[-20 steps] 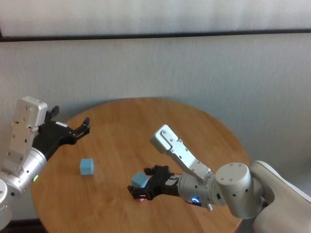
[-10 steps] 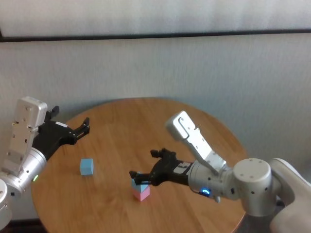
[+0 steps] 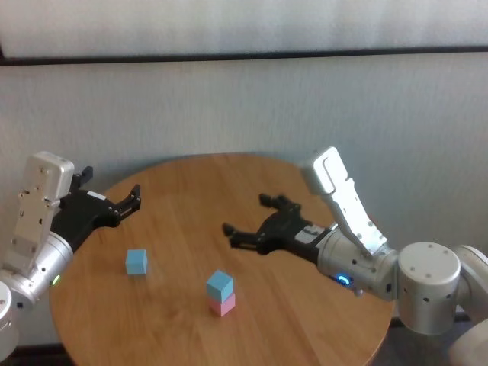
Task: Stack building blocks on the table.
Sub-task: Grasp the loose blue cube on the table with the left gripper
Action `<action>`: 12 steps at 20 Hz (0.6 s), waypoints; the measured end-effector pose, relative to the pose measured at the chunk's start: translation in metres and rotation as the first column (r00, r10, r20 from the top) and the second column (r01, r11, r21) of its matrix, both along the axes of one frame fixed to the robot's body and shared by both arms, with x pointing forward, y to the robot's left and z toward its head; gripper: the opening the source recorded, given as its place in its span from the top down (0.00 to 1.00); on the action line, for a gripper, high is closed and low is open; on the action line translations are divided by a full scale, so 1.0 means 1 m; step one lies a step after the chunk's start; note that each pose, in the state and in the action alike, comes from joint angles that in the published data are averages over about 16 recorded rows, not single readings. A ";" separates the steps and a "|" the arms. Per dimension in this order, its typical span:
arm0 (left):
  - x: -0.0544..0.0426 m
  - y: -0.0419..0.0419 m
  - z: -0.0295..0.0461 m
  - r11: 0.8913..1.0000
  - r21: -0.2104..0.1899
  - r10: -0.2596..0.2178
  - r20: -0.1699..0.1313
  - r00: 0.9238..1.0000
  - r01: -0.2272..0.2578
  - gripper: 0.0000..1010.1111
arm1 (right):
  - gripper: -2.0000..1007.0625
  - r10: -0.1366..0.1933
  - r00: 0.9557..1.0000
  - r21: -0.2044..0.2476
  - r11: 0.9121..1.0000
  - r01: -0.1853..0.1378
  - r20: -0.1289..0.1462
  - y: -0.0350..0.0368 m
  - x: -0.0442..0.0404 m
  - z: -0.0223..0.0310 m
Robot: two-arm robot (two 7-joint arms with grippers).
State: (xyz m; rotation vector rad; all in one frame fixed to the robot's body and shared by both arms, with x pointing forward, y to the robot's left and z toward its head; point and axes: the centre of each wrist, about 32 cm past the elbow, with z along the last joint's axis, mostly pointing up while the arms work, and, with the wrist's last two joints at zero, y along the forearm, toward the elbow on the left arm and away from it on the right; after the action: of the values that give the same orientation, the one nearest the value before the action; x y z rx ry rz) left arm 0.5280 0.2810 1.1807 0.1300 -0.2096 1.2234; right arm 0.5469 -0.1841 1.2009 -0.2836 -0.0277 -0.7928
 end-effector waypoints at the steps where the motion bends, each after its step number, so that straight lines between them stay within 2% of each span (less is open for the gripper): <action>1: 0.0000 0.0000 0.0000 1.000 0.000 0.000 0.000 1.000 0.000 0.01 | 0.00 -0.015 1.000 0.000 1.000 0.015 0.018 -0.0019 0.0002 -0.0001; 3: 0.0000 0.0000 0.0000 1.000 0.000 0.000 0.000 1.000 0.000 0.01 | 0.00 -0.045 0.998 -0.003 0.999 0.045 0.051 -0.0052 0.0008 -0.0009; 7: -0.0001 -0.0001 0.0001 1.000 0.001 -0.002 -0.002 1.000 0.002 0.01 | 0.00 -0.093 0.990 -0.013 0.995 0.095 0.106 -0.0100 0.0022 -0.0035; 9: -0.0007 -0.0008 0.0005 1.000 0.001 -0.002 -0.010 1.000 0.002 0.01 | 0.00 -0.109 0.986 -0.021 0.993 0.112 0.124 -0.0116 0.0030 -0.0050; 12: -0.0025 -0.0031 0.0007 1.000 -0.009 -0.002 -0.029 1.000 0.002 0.01 | 0.00 -0.122 0.983 -0.031 0.991 0.127 0.137 -0.0129 0.0039 -0.0067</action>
State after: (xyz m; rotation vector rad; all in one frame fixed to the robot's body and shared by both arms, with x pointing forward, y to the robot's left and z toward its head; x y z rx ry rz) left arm 0.5255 0.2779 1.1814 0.1398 -0.1793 1.2199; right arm 0.5508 -0.1971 1.1942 -0.2706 -0.1547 -0.9356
